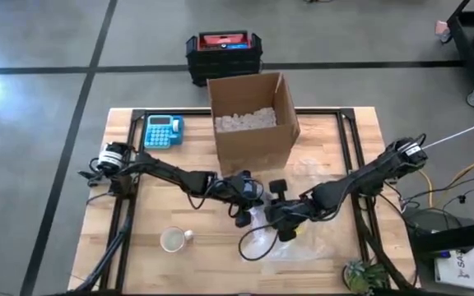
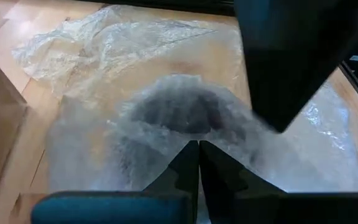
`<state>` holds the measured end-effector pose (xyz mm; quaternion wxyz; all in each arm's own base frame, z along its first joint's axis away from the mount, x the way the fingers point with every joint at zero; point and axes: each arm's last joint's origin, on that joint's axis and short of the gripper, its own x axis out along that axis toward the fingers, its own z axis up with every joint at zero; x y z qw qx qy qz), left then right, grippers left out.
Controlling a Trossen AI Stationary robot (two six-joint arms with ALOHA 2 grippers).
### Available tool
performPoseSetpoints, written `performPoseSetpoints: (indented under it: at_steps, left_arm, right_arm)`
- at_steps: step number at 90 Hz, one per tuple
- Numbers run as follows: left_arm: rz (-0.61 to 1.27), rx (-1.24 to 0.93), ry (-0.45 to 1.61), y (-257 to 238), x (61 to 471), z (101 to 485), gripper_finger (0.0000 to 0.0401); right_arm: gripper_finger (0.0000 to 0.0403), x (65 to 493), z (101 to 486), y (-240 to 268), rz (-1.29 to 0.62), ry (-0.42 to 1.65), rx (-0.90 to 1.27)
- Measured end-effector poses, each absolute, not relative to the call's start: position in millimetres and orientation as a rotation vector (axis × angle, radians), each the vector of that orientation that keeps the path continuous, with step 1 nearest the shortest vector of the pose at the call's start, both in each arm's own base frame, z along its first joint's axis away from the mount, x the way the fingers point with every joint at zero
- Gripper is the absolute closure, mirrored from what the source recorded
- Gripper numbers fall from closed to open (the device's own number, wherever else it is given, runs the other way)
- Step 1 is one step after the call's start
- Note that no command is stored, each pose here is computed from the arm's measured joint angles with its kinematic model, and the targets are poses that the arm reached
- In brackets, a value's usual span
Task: Wrap mug
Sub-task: Wrap the purple mug with bubble wrap
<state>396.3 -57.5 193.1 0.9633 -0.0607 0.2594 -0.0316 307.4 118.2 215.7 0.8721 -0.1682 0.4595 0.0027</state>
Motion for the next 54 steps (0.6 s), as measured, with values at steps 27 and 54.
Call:
performPoseSetpoints:
  at_steps: [27, 54]
  left_arm:
    - [-0.065, -0.129, 0.523, -57.2, 395.6, 195.1, 0.0401]
    - [-0.109, -0.162, 0.483, -57.6, 376.6, 236.7, 0.0401]
  right_arm:
    - [0.0403, 316.9, 189.1, 101.3, -0.007, 1.054, -0.309]
    - [0.0403, 318.3, 187.0, 96.6, -0.018, 1.067, -0.291]
